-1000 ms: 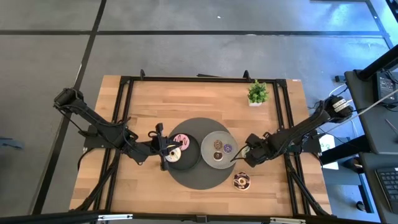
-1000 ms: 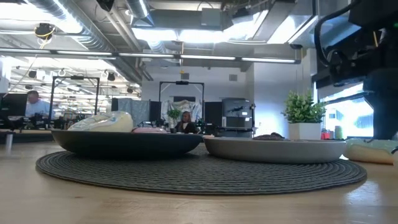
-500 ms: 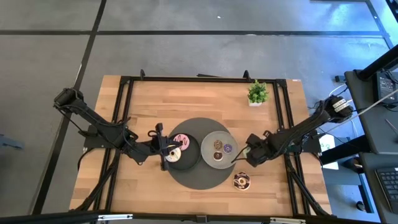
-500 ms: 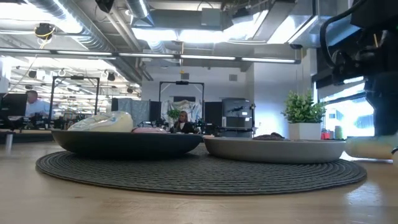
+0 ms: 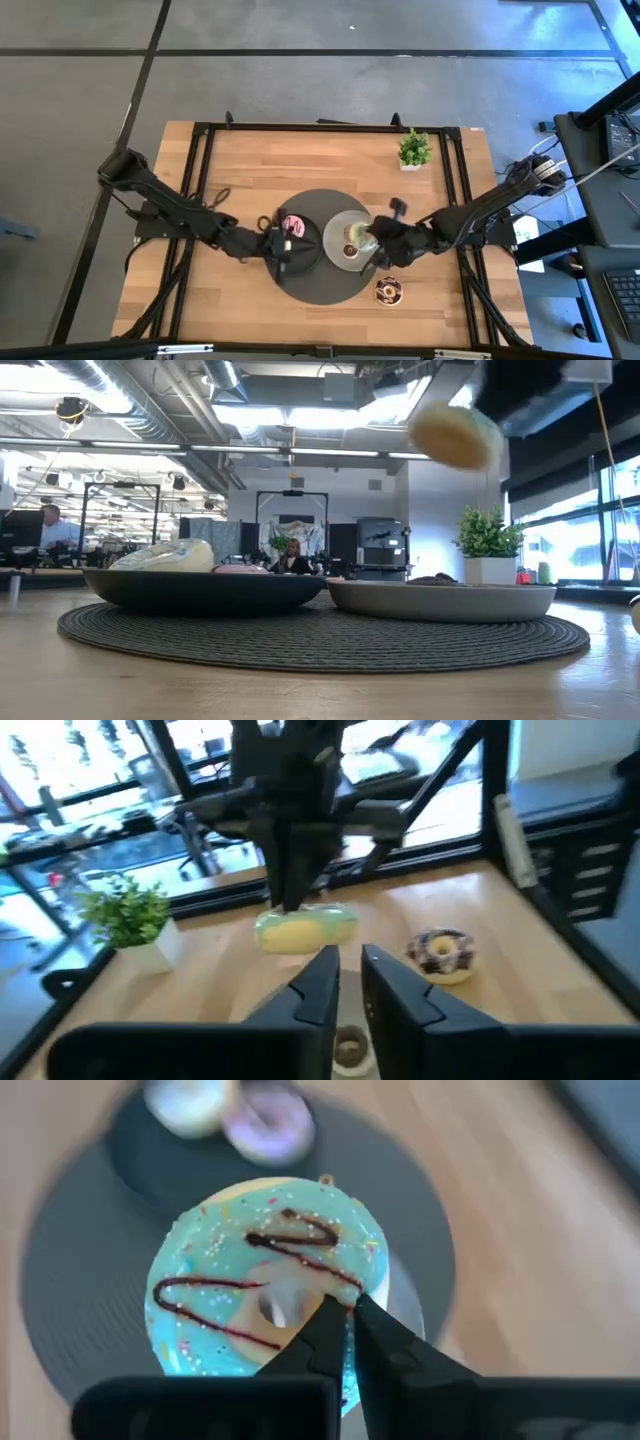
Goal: Pick & Place donuts
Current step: Put the big blue donut on the black plate
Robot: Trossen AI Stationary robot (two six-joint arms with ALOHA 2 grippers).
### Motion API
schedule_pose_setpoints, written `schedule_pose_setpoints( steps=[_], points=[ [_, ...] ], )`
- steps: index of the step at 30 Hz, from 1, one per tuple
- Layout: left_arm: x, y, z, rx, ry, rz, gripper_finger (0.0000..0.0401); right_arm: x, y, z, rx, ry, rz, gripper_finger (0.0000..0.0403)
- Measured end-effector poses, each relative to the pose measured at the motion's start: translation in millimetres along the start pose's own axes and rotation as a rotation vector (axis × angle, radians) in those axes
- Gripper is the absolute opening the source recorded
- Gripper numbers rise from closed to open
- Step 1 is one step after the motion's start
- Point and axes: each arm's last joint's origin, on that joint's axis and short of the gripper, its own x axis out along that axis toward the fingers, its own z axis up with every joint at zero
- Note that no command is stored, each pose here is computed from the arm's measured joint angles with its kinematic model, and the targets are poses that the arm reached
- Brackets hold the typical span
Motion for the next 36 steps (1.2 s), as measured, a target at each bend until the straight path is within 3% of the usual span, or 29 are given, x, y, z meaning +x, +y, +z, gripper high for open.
schedule_pose_setpoints(
  steps=[4,8,12,20,29,36],
  points=[
    [23.4,-8.2,1.8,0.084,0.037,0.053,0.008,9.9,13.5,17.5,-0.141,-0.142,-0.014,0.0017],
    [40.0,-13.4,8.2,0.029,0.054,0.232,0.0119,23.9,19.7,24.4,-0.224,-0.203,-0.119,0.0015],
    [48.6,-19.4,9.1,0.0,0.076,0.397,0.0147,32.8,22.1,25.3,-0.253,-0.227,-0.262,0.0016],
    [57.8,-19.9,0.4,-0.112,0.077,0.574,0.0162,50.5,31.5,25.8,-0.246,-0.313,-0.474,0.0016],
    [64.6,-11.9,-6.3,-0.16,0.074,0.665,0.016,56.2,43.8,34.8,-0.269,-0.389,-0.485,0.0016],
    [62.7,-11.5,-6.3,-0.124,0.081,0.729,0.0157,49.8,52.3,32.2,-0.273,-0.412,-0.456,0.0016]
  ],
)
